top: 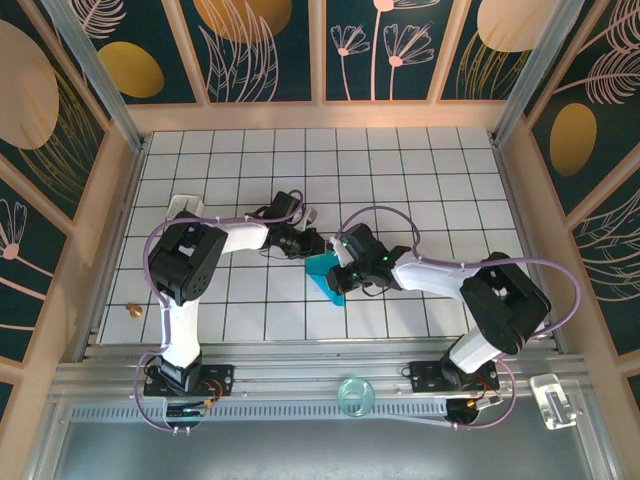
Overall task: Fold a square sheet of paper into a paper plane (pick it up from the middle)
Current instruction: Third fold the triangle at the center of the table.
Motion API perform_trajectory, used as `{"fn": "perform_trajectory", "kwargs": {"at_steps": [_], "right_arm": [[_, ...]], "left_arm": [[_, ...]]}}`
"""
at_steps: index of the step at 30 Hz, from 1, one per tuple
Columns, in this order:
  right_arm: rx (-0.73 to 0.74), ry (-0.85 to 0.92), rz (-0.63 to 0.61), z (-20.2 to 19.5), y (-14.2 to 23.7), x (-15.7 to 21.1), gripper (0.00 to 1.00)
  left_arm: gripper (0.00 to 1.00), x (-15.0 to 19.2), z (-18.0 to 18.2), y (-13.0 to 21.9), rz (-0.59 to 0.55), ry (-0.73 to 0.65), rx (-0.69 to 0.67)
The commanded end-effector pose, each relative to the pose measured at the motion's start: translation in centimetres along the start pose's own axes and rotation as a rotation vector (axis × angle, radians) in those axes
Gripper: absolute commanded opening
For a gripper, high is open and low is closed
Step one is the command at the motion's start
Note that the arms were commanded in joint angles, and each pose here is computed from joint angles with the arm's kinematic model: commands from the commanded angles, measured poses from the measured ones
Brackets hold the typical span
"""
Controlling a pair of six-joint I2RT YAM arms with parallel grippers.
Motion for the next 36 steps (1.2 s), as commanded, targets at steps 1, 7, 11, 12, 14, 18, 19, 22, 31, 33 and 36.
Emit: {"fn": "perform_trajectory", "kwargs": {"at_steps": [1,7,11,12,14,18,19,22,31,33,36], "right_arm": [[-0.016,-0.003,0.002,-0.4,-0.3,0.0,0.06],[0.001,-0.017,0.022,-1.3,-0.8,-0.1,0.06],[0.013,-0.021,0.030,-1.8,-1.0,-0.2,0.06],[0.018,-0.022,0.032,-1.9,-1.0,-0.3,0.06],[0.023,-0.022,0.032,-2.2,-1.0,-0.4,0.06],[0.030,-0.018,0.031,-2.5,-1.1,-0.8,0.06],[0.031,-0.019,0.031,-2.6,-1.1,-0.9,0.06],[0.040,-0.017,0.040,-2.9,-1.2,-0.9,0.06],[0.047,-0.019,0.061,-3.3,-1.4,-0.1,0.06],[0.045,-0.019,0.065,-3.3,-1.5,0.0,0.06],[0.050,-0.023,0.072,-3.4,-1.6,0.2,0.06]], "left_arm": [[0.17,1.2,3.2,-1.2,0.049,0.034,-0.095],[0.17,1.3,3.4,-1.3,0.049,0.034,-0.100],[0.17,1.2,3.4,-1.3,0.049,0.033,-0.103],[0.17,1.3,3.5,-1.3,0.049,0.031,-0.104],[0.17,1.3,3.5,-1.3,0.049,0.032,-0.106],[0.17,1.3,3.5,-1.4,0.051,0.030,-0.105],[0.17,1.2,3.5,-1.4,0.049,0.031,-0.106],[0.17,1.3,3.6,-1.4,0.050,0.031,-0.107],[0.18,1.3,3.6,-1.4,0.051,0.029,-0.108],[0.18,1.2,3.5,-1.4,0.049,0.029,-0.109],[0.18,1.2,3.6,-1.4,0.050,0.029,-0.109]]}}
Point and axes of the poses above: each hand's point on the last joint's axis, 136 mm out from that joint toward the fingers, its own y axis back along the fingers, its own z axis along the line the jaws close on, x = y × z, the point moved 1 cm from there along y, back along the fingers, and after that the axes turned 9 degrees about y, right-handed, at the moved point
